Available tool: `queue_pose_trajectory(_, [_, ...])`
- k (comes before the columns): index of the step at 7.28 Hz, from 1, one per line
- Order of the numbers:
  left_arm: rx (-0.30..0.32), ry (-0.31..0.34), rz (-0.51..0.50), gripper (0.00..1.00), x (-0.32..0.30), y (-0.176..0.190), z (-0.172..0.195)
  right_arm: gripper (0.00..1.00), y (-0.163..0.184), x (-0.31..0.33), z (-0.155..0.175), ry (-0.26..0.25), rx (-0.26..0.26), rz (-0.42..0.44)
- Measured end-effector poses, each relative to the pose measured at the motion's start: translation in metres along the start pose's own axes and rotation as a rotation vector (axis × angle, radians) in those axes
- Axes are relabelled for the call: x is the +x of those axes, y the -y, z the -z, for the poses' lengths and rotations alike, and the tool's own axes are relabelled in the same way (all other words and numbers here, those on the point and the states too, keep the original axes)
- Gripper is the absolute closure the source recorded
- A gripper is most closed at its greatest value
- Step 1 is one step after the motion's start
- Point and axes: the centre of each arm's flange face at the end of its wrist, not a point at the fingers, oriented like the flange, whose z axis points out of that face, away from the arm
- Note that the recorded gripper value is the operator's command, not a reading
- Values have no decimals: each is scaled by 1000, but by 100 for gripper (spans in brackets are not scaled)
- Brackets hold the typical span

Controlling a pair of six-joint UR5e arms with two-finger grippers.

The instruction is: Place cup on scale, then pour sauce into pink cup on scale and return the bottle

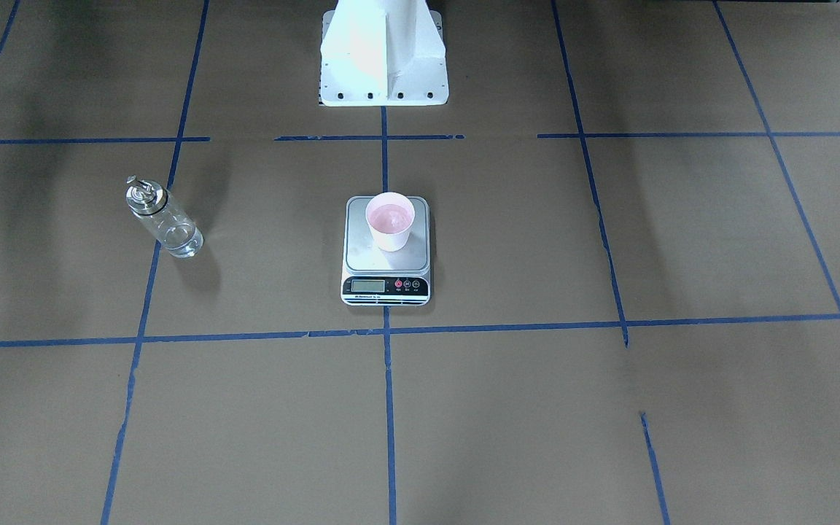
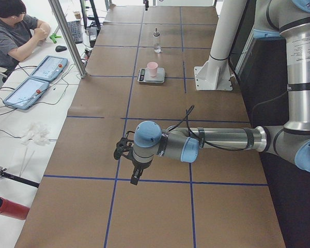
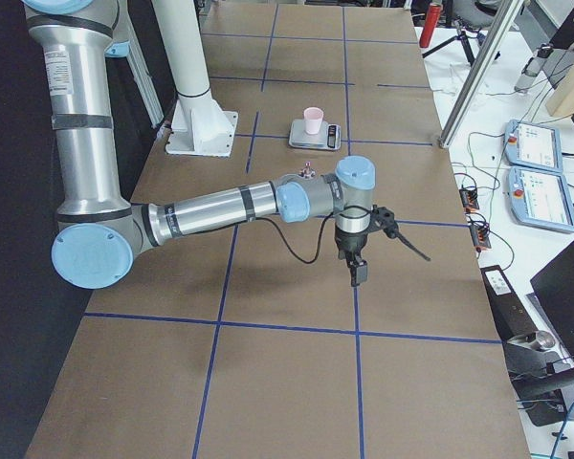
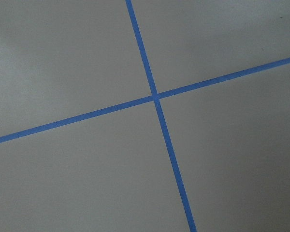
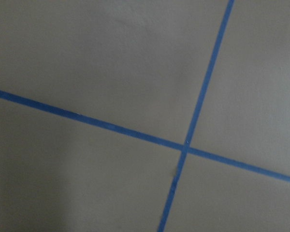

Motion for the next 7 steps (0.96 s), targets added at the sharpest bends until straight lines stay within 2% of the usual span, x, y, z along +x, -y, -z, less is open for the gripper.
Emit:
queue_pose_trajectory(1, [0, 1, 0, 0, 0, 0, 0, 0, -30, 29, -12, 59, -32, -70])
queue_pose_trajectory(2, [-1, 1, 1, 0, 0, 0, 0, 0, -54, 52, -16, 133, -41, -140])
queue_pose_trajectory(3, [-2, 1, 2, 0, 0, 0, 0, 0, -67, 69, -11, 170, -30, -190])
queue_pose_trajectory(5, [-6, 1, 8, 0, -1, 0, -1, 0, -70, 84, -2, 185, -8, -225])
queue_pose_trajectory(7, [-11, 1, 15, 0, -1, 0, -1, 0, -76, 91, -12, 184, -22, -238])
